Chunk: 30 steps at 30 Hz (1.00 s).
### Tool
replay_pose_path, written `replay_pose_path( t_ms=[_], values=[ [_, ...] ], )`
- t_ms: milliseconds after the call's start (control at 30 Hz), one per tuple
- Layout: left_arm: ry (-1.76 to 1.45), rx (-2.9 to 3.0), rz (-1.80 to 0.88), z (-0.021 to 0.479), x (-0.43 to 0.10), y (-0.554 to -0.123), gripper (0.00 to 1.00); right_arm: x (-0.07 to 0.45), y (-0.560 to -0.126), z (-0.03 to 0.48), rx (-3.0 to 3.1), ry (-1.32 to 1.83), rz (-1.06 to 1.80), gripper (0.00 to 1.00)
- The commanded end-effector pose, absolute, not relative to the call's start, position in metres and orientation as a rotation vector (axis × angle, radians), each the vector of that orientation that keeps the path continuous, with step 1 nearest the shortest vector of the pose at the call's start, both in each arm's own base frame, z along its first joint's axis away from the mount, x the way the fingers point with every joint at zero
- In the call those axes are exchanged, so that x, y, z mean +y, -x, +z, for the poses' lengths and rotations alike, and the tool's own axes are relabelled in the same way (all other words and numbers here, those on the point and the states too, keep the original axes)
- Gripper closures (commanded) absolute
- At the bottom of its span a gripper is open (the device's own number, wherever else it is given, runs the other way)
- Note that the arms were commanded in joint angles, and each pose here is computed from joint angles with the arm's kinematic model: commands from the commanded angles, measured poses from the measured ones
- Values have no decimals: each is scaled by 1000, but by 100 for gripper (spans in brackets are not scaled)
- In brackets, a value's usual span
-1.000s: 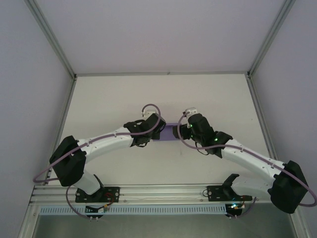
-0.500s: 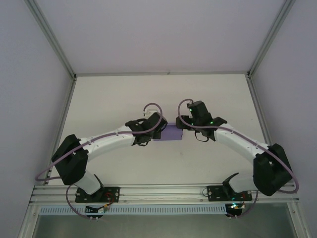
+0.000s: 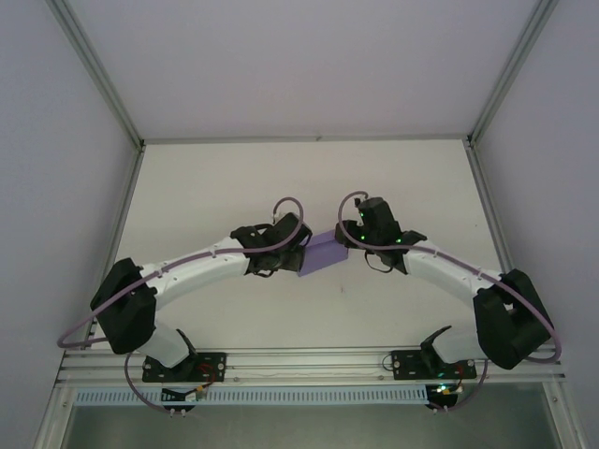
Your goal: Assemble paper box
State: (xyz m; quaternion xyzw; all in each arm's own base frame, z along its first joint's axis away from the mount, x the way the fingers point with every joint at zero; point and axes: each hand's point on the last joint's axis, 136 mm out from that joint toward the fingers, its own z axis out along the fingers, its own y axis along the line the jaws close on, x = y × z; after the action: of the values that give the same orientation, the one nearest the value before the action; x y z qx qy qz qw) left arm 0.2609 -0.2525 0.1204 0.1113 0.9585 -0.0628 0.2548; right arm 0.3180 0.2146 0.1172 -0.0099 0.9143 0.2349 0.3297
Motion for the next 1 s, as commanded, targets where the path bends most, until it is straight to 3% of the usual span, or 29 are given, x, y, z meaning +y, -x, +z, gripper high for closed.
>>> replay_pose_path(
  t_ms=[0, 133, 533, 800, 967],
  values=[
    [-394, 2648, -217, 132, -248, -247, 27, 190, -278, 55, 2606, 10, 498, 69],
    [-372, 2631, -305, 148, -250, -245, 2, 184, -271, 44, 2595, 3, 499, 72],
    [-120, 2666, -526, 147, -254, -280, 0, 180, -262, 31, 2591, 27, 506, 71],
    [-73, 2738, -691, 110, -256, -271, 21, 177, -261, 31, 2592, 20, 490, 72],
    [22, 2768, -740, 83, -248, -263, 45, 173, -257, 21, 2626, 10, 461, 71]
  ],
)
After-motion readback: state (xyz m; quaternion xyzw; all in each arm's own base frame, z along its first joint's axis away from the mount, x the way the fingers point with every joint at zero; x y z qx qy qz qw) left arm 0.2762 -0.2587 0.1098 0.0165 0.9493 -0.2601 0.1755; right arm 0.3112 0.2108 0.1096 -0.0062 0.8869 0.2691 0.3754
